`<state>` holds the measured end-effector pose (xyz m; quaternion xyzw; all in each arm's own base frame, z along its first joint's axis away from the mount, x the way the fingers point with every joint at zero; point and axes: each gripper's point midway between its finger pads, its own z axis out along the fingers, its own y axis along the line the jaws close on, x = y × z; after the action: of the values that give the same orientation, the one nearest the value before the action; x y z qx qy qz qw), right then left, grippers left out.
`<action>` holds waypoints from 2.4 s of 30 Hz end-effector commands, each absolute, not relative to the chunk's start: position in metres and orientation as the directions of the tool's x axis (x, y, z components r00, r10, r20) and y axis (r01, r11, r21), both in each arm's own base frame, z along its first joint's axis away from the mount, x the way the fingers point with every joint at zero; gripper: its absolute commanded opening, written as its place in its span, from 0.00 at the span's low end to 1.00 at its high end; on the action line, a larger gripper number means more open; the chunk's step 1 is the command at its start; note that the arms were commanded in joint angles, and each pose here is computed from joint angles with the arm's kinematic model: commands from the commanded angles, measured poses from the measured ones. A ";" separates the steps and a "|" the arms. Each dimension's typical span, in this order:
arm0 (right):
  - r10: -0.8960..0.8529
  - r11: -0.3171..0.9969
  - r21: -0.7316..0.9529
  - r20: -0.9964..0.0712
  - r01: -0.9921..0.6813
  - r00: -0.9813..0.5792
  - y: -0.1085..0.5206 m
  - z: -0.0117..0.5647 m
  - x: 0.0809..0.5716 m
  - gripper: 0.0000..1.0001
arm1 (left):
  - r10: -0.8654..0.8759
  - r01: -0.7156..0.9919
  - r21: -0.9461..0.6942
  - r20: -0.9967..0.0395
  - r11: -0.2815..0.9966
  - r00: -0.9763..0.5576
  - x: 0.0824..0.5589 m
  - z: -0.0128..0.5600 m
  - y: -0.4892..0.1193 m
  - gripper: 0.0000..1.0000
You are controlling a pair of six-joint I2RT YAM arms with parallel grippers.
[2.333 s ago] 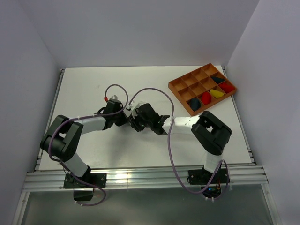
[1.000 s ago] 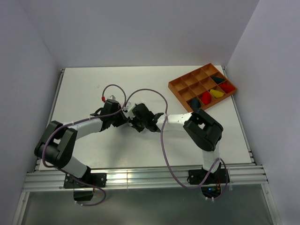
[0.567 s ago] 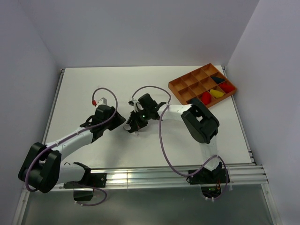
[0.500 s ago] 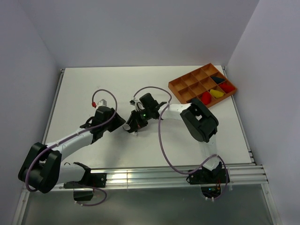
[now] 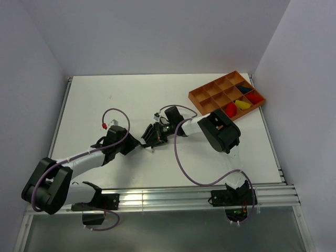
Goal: Roll the socks
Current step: Roll the sock at the center of the board.
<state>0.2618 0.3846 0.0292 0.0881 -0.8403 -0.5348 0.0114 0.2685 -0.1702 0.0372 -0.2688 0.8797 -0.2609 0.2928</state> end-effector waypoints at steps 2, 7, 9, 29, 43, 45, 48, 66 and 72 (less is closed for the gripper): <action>-0.130 0.387 0.916 -0.058 -0.104 -0.990 0.385 0.028 0.268 0.00 | -0.657 -0.302 -0.672 -0.364 0.676 -0.661 0.284 0.051 -0.182 0.48; -0.122 0.389 0.917 -0.042 -0.087 -0.992 0.385 0.023 0.270 0.00 | -0.673 -0.333 -0.665 -0.350 0.669 -0.652 0.290 0.043 -0.183 0.46; -0.119 0.390 0.917 -0.041 -0.085 -0.992 0.384 0.022 0.270 0.00 | -0.678 -0.339 -0.666 -0.345 0.664 -0.649 0.292 0.042 -0.184 0.46; -0.102 0.402 0.914 -0.017 -0.057 -0.995 0.378 0.007 0.270 0.00 | -0.688 -0.348 -0.662 -0.358 0.664 -0.630 0.300 0.036 -0.183 0.49; -0.093 0.400 0.914 -0.030 -0.065 -0.995 0.378 0.008 0.273 0.00 | -0.627 -0.376 -0.568 -0.343 0.732 -0.700 0.309 0.005 -0.189 0.41; -0.093 0.412 0.907 -0.048 -0.082 -0.995 0.377 0.005 0.276 0.00 | -0.605 -0.378 -0.540 -0.339 0.752 -0.720 0.306 -0.002 -0.188 0.36; -0.089 0.437 0.894 -0.063 -0.095 -0.994 0.374 0.000 0.277 0.00 | -0.589 -0.377 -0.518 -0.340 0.768 -0.733 0.307 -0.006 -0.188 0.24; 0.026 0.572 0.641 -0.637 -0.511 -0.770 0.343 0.081 0.305 0.43 | -0.426 -0.331 -0.278 -0.443 0.902 -0.789 0.303 0.010 -0.186 0.00; -0.019 0.568 0.498 -0.788 -0.656 -0.615 0.365 0.101 0.280 0.41 | -0.409 -0.327 -0.255 -0.423 0.910 -0.809 0.303 0.007 -0.191 0.00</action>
<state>0.2765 0.3542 0.0825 0.1715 -0.8280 -0.4371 -0.3066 0.3173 -0.2035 0.0227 -0.2129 0.9289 -0.1373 0.2703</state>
